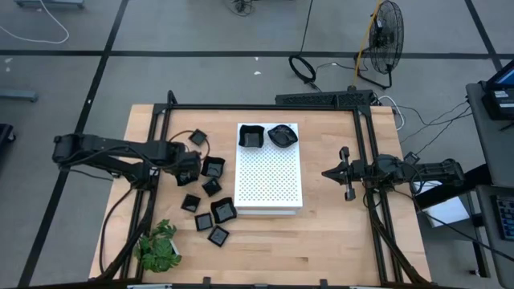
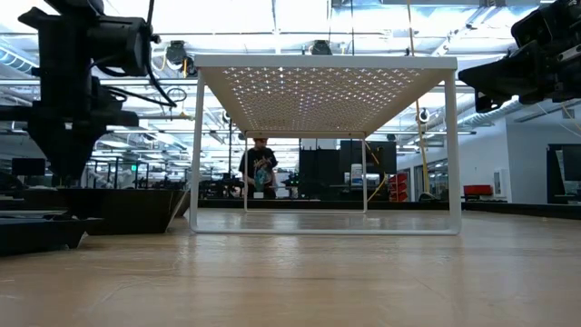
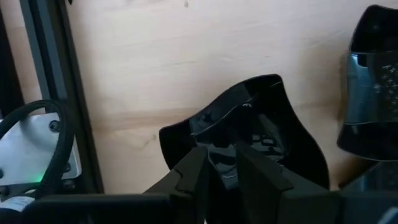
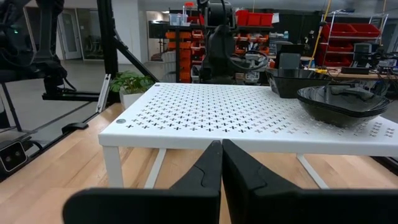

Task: Pick & Place Mini shaped plates
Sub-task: Stack the black distorted square plate on top of the other black distorted square plates on the shelf

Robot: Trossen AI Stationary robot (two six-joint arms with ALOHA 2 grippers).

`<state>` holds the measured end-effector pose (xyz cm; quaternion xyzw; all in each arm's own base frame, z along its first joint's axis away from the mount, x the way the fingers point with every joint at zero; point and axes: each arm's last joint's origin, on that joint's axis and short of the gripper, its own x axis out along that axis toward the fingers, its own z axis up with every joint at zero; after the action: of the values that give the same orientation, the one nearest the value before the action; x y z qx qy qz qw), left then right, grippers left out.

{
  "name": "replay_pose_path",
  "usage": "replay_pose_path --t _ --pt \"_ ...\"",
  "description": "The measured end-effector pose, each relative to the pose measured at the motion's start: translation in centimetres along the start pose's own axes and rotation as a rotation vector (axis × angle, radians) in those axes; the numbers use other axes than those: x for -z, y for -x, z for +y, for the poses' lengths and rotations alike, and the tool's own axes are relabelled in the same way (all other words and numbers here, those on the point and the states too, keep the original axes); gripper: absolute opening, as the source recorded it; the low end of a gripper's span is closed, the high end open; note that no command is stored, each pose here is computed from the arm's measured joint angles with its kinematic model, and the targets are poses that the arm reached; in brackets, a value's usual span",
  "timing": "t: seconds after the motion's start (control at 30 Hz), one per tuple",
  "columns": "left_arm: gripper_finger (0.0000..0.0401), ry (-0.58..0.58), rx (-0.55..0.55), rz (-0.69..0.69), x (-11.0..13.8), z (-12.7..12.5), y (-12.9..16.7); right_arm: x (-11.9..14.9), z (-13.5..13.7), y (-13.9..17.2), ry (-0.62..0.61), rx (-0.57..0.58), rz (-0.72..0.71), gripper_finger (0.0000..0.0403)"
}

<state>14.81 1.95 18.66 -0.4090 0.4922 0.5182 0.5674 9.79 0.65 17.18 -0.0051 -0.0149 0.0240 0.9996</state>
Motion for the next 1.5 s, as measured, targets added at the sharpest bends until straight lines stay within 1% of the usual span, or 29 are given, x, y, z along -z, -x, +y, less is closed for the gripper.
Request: replay_pose_path --t 0.1,0.27,0.33,0.4,0.47,0.6,0.7,0.77,0.83,0.97,1.13,1.27,1.4,1.5 --pt "0.0088 -0.006 -0.014 -0.039 0.0 -0.1 -0.1 0.0 0.0 0.0 0.000 0.000 0.000 0.0000" --pt "0.0088 0.000 0.026 -0.082 -0.4 -0.5 -0.1 0.0 0.0 0.0 0.000 0.000 0.000 0.0000" --pt "0.0089 0.052 0.031 -0.070 -0.7 -0.5 -0.2 0.0 0.0 0.0 0.000 0.000 0.000 0.0000" --pt "0.0099 0.118 0.046 -0.021 -1.0 -0.5 -0.2 0.0 0.0 0.0 0.000 0.000 0.000 0.0000" --pt "0.0121 0.160 0.077 0.014 -1.2 -0.7 -0.3 0.0 0.0 0.0 0.000 0.000 0.000 0.0000" --pt "0.0183 0.183 0.164 0.005 -1.7 -1.4 -0.2 0.0 0.0 0.0 0.000 0.000 0.000 0.0000" --pt "0.0220 0.194 0.182 0.010 -1.7 -1.6 -0.2 0.0 0.0 0.0 0.000 0.000 0.000 0.0000" --pt "0.0231 0.193 0.155 0.044 -1.4 -1.3 -0.2 0.0 0.0 0.0 0.000 0.000 0.000 0.0000" --pt "0.0235 0.209 0.103 0.092 -0.7 -0.9 -0.2 0.0 0.0 0.0 0.000 0.000 0.000 0.0000" --pt "0.0236 0.282 -0.003 0.128 0.7 -0.2 0.0 0.0 0.0 0.0 0.000 0.000 0.000 0.0000" --pt "0.0237 0.320 0.004 0.111 1.7 -0.4 0.2 0.0 0.0 0.0 0.000 0.000 0.000 0.0000" --pt "0.0237 0.405 -0.027 0.111 2.1 -0.7 -0.1 0.0 0.0 0.0 0.000 0.000 0.000 0.0000" --pt "0.0237 0.396 -0.109 0.151 2.7 -1.4 -1.1 0.0 0.0 0.0 0.000 0.000 0.000 0.0000" --pt "0.0237 0.381 -0.162 0.143 3.0 -1.8 -1.8 0.0 0.0 0.0 0.000 0.000 0.000 0.0000"
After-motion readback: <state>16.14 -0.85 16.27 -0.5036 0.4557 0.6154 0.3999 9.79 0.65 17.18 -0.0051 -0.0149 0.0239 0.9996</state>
